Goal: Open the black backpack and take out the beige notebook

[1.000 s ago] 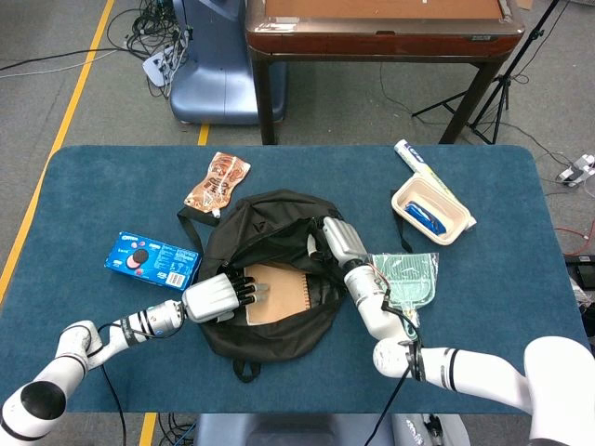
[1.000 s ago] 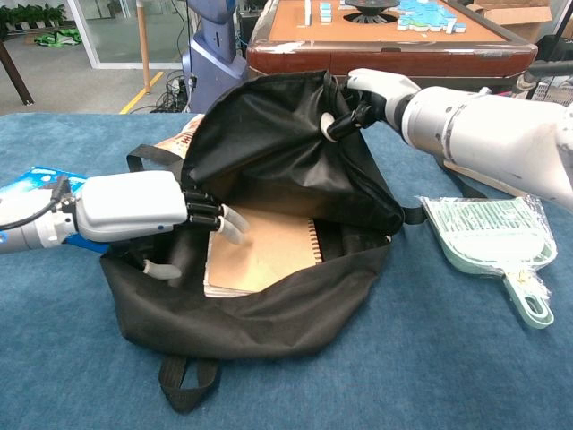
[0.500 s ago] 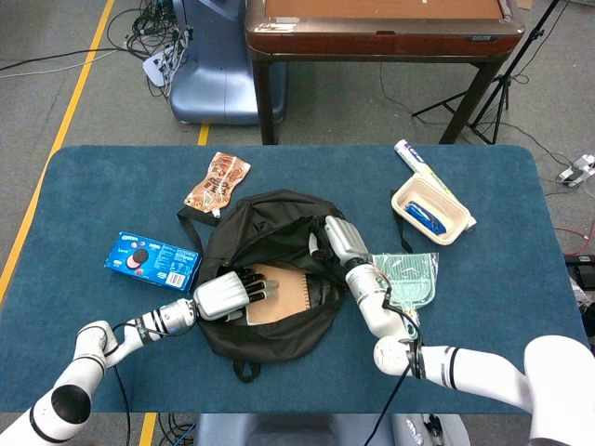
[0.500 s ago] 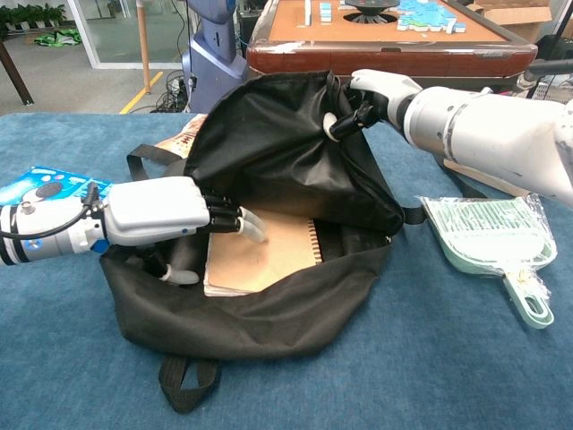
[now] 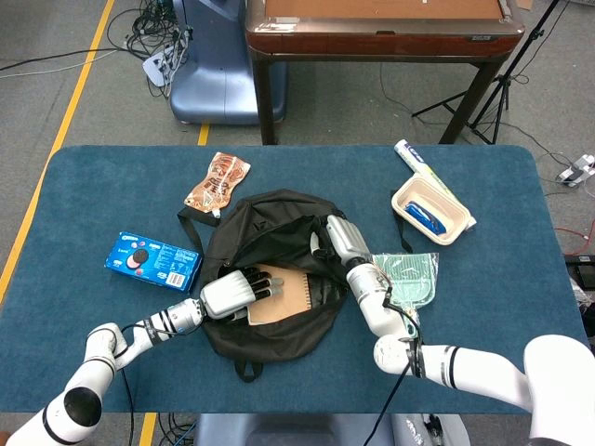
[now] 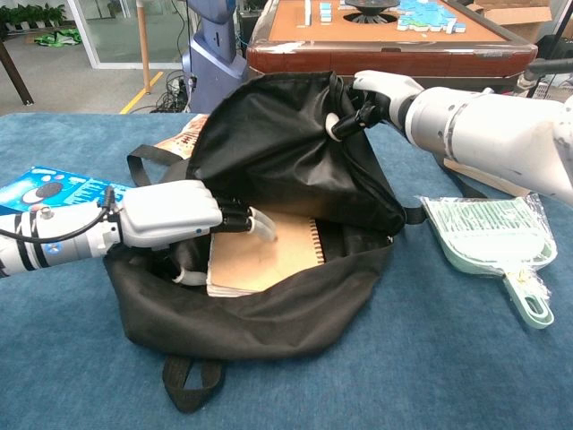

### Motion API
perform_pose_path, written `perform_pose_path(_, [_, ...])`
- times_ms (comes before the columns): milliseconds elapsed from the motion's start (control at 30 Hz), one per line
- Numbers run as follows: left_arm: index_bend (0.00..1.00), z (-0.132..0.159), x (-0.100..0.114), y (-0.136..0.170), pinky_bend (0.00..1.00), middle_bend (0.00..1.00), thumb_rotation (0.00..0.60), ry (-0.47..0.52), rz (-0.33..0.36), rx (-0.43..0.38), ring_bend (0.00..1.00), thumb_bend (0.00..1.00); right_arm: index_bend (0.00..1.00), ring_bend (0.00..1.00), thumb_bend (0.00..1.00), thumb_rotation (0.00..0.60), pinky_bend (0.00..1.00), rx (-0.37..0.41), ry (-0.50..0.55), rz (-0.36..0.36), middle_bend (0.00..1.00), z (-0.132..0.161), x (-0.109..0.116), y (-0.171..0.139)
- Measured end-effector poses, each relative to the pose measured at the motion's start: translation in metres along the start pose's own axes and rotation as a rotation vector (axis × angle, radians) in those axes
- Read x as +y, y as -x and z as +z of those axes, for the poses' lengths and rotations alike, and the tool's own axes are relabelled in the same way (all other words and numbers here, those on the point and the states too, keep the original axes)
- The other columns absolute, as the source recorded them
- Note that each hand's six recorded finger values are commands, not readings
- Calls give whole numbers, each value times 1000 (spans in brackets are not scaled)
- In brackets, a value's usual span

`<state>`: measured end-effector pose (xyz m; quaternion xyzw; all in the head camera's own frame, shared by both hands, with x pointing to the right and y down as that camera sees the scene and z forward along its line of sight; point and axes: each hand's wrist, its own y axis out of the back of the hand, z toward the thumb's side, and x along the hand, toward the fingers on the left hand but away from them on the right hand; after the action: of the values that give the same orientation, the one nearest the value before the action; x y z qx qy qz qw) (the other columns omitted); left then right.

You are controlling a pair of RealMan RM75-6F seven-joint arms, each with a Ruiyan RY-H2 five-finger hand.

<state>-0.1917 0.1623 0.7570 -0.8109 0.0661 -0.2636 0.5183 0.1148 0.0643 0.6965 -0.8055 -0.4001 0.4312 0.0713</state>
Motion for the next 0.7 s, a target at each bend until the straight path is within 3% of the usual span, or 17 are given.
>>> perform_pose_path(400, [295, 0, 0, -16, 211, 144, 600, 155, 41, 72, 160, 234, 635, 224, 740, 600, 30, -13, -3, -14, 388, -5, 2, 4])
perform_pose_path(700, [326, 1, 0, -21, 199, 144, 600, 190, 50, 83, 160, 421, 634, 224, 740, 600, 30, -34, -2, -21, 388, -11, 4, 8])
